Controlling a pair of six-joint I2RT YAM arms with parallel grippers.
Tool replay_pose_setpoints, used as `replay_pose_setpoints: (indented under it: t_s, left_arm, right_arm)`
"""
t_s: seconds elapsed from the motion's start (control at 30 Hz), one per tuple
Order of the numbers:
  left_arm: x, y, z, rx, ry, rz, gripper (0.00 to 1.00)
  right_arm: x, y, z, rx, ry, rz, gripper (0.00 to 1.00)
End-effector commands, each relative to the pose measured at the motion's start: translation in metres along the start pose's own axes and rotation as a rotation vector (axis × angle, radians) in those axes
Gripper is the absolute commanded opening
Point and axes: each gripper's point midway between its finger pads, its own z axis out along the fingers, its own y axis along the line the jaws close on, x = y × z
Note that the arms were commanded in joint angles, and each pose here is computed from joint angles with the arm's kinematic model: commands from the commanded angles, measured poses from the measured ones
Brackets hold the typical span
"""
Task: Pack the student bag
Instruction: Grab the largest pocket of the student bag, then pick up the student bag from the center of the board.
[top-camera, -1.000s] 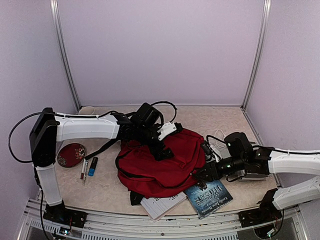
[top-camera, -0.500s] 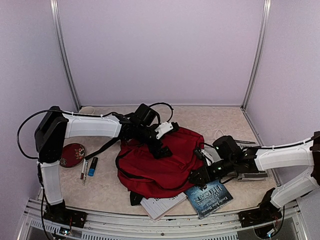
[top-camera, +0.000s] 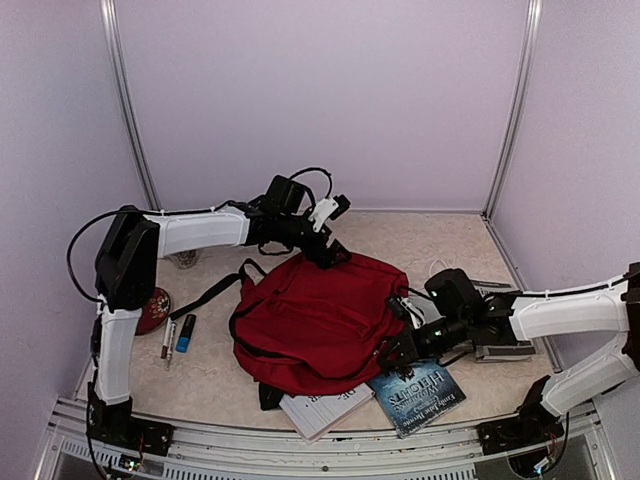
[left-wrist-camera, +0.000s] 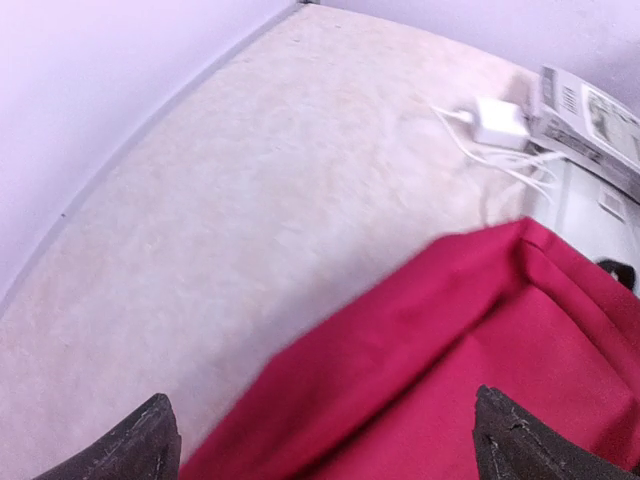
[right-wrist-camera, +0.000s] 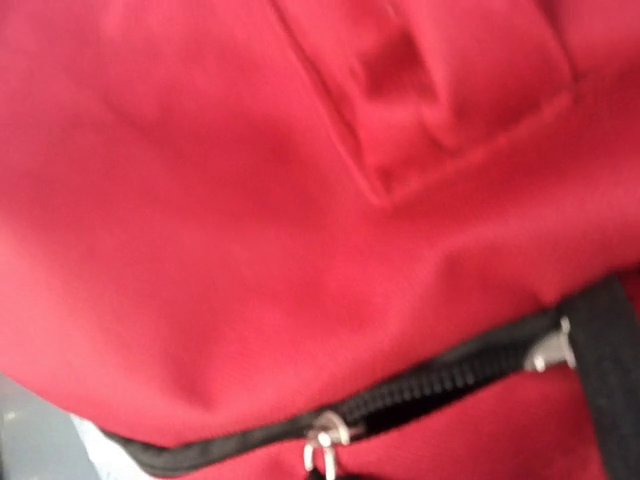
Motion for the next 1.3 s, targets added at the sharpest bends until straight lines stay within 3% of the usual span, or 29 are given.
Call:
replay_pose_setpoints:
  t_s: [0.0,0.07,0.2,0.47,0.6,0.67,0.83,0.97,1.13,1.27]
  left_arm:
    - [0.042,0.053,0.042,-0.121,0.17,-0.128,0.99]
    - [0.058,0.078,0.05,-0.16,0.21,-0.184,0.99]
    - [0.074,0.106,0.05,-0.172,0.164,-0.213,0.99]
    - [0.093,0.081,0.051,-0.032,0.172,-0.15,0.98]
    - [0.114,0.09,0.045,-0.078,0.224,-0.164,0.83]
    - [0.112,0.1,0.032,-0.103,0.213,-0.207,0.81]
    - [0.077,0.094,-0.02,-0.095,0.047,-0.248,0.79]
    - [0.052,0.067,-0.037,-0.052,-0.038,-0.199,0.8]
    - [0.018,0.021,-0.062,0.052,-0.121,-0.117,0.82]
    - [-0.026,-0.014,-0.109,0.079,-0.222,0.039,0.87]
  right_arm:
    - [-0.031,0.007,-0.011,0.038,-0.098,0.004,0.0]
    - [-0.039,0.003,-0.012,0.057,-0.112,0.006,0.0]
    - [-0.065,-0.006,-0.023,0.075,-0.163,-0.002,0.0]
    - [-0.137,-0.041,-0.063,0.147,-0.258,-0.027,0.0]
    - [-0.185,-0.044,-0.08,0.213,-0.279,-0.121,0.0]
    - [-0.211,-0.041,-0.088,0.239,-0.296,-0.173,0.0]
    - [-0.3,0.003,-0.121,0.241,-0.396,-0.369,0.0]
    - [-0.341,0.043,-0.141,0.196,-0.469,-0.481,0.0]
    - [-0.349,0.092,-0.161,0.118,-0.493,-0.653,0.0]
    - [-0.312,0.107,-0.152,0.061,-0.375,-0.755,0.0]
